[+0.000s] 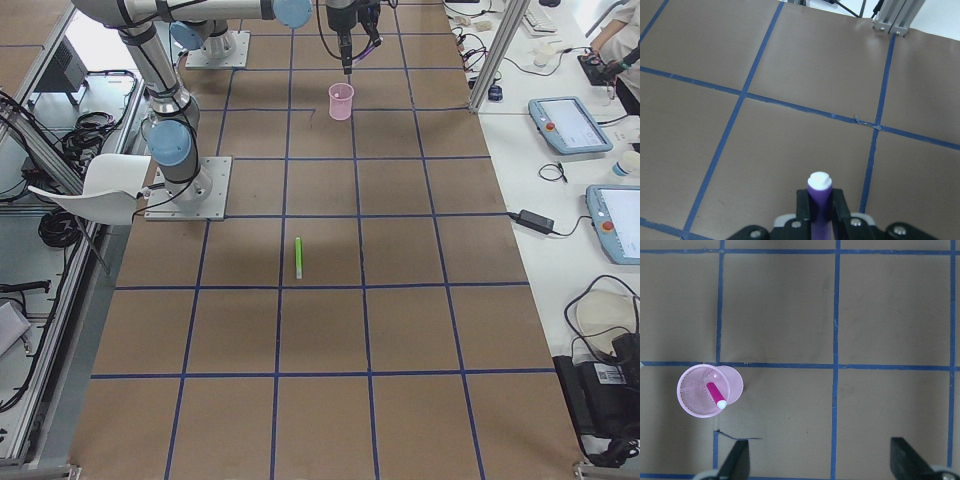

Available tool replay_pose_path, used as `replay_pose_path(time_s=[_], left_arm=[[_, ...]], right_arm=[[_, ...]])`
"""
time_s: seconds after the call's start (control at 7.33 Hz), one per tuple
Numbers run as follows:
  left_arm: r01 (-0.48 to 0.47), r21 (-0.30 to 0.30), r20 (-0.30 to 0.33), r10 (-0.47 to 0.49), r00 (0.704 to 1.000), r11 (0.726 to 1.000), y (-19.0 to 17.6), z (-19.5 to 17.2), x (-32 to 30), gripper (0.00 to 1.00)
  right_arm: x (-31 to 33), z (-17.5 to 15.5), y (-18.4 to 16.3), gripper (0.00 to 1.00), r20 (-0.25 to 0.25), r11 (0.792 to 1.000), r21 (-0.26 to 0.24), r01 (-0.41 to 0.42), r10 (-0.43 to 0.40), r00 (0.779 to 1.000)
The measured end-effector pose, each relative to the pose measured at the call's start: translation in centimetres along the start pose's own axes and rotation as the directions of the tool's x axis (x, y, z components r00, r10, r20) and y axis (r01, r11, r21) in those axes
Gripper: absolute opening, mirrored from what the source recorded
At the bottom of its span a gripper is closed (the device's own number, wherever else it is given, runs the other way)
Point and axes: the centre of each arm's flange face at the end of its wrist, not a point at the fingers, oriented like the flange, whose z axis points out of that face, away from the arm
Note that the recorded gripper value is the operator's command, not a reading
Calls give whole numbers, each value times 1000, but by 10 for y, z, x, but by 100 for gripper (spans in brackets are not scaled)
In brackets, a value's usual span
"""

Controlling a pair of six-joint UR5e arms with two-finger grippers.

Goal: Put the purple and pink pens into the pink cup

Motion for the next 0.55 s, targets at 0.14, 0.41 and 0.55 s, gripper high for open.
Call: replay_pose_path(time_s=[0.14, 0.41, 0.55], left_arm=[[22, -6, -4, -22, 1000, 1000, 13, -1, 11, 0], [19, -29, 5, -19, 1000, 999, 36, 5, 20, 0], [14, -42, 10, -13, 1000, 999, 45, 9, 21, 0]], right_arm=[[0, 1, 2, 100, 0, 1000, -7, 2, -2, 1000], [0, 4, 3, 100, 0, 999, -14, 32, -32, 999], [1, 5, 3, 100, 1, 999, -15, 37, -37, 999]])
